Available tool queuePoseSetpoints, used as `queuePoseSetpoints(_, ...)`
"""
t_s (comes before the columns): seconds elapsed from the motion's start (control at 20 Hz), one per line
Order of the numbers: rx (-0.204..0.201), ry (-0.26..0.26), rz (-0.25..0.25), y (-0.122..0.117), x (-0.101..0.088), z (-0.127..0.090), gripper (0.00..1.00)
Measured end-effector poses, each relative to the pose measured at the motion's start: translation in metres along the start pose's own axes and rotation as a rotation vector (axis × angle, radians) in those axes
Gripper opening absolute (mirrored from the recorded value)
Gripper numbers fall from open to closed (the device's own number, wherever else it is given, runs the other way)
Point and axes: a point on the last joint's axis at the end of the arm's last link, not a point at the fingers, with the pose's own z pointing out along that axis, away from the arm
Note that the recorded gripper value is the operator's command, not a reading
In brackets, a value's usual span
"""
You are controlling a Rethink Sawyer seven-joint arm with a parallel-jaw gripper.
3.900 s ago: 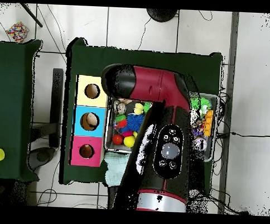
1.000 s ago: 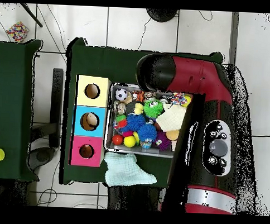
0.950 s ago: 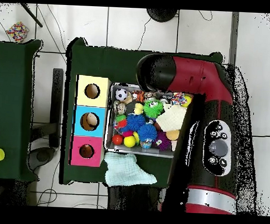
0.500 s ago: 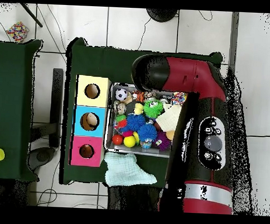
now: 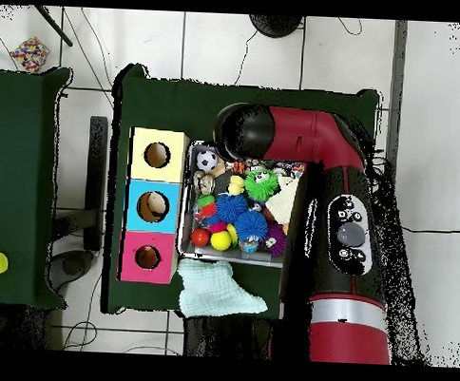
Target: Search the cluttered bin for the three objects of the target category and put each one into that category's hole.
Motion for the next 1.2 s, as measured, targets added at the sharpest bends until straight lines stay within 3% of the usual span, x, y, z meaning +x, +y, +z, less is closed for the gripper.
queuePoseSetpoints(0.25, -0.007, 0.028, -0.007, -0.004, 0.015, 0.02, 1.0)
queuePoseSetpoints(1.2, -0.062, 0.026, -0.024, -0.009, 0.051, 0.099, 1.0)
